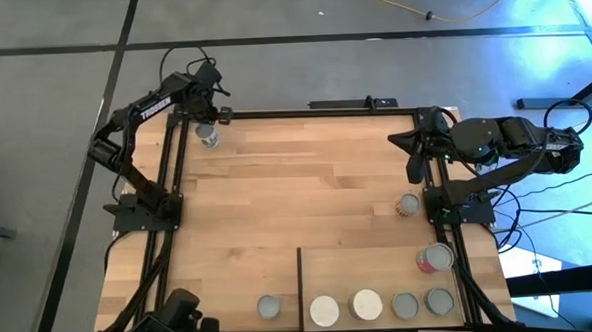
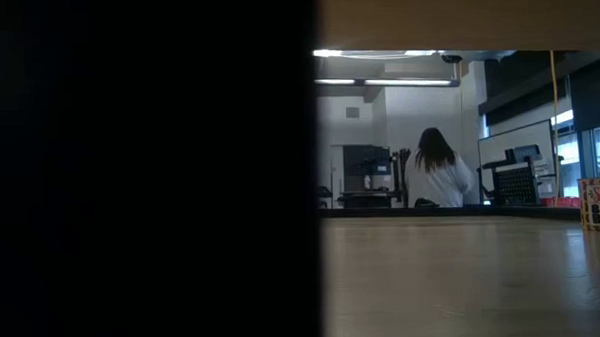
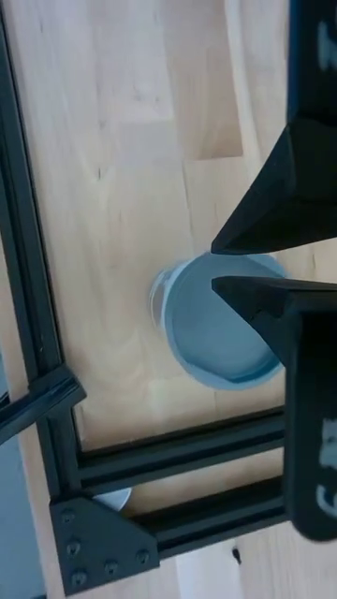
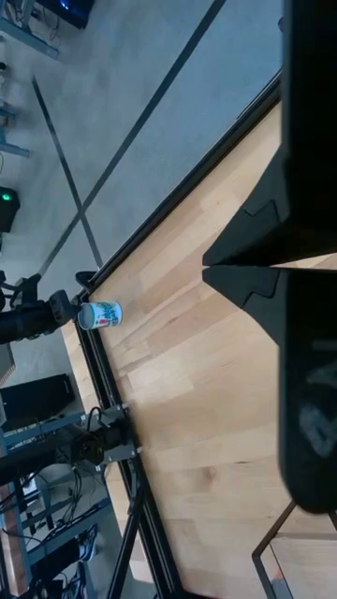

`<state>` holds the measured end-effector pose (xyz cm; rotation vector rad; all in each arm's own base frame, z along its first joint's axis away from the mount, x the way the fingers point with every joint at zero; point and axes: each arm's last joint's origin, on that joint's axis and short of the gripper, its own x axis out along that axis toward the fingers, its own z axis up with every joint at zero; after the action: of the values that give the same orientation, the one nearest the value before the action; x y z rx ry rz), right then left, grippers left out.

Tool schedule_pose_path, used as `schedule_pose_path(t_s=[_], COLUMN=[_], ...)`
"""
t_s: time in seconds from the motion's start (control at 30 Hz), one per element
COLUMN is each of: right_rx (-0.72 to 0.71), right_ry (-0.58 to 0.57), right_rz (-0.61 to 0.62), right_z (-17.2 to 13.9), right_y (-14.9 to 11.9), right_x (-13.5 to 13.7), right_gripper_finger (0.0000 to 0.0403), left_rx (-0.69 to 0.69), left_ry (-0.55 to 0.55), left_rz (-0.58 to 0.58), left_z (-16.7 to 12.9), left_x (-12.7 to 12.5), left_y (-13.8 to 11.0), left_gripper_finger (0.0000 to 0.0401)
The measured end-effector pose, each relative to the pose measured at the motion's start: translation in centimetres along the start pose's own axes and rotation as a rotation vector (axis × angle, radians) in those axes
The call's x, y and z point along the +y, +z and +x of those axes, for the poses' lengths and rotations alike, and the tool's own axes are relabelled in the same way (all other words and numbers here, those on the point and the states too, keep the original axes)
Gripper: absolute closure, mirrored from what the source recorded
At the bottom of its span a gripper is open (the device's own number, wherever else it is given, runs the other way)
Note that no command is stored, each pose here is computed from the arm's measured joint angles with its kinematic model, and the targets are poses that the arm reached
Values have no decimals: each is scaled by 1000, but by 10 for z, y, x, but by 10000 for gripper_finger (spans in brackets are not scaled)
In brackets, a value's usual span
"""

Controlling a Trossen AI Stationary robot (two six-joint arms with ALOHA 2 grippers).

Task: Pick and place cans onto a shelf
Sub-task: Put the canned mixed vegetables on the shelf

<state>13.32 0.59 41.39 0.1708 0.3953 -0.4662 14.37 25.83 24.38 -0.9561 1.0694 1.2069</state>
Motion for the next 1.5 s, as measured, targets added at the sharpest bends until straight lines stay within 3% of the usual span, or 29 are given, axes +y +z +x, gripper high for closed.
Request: schedule_pose_path(t_s=[0.17, 0.77, 1.5], right_rx=[0, -1, -1], right_ry=[0, -1, -1], right_rz=[0, -3, -4], right_z=[0, 0, 0], right_y=[0, 0, 0], right_x=[0, 0, 0], right_gripper_finger=[398, 398, 398], left_rx=[19, 62, -3], left_ry=[-46, -22, -48], left_rz=[-8, -33, -44], left_z=[0, 12, 14], left_x=[1, 4, 1], left_y=[0, -9, -3], left_gripper_finger=[360, 360, 360])
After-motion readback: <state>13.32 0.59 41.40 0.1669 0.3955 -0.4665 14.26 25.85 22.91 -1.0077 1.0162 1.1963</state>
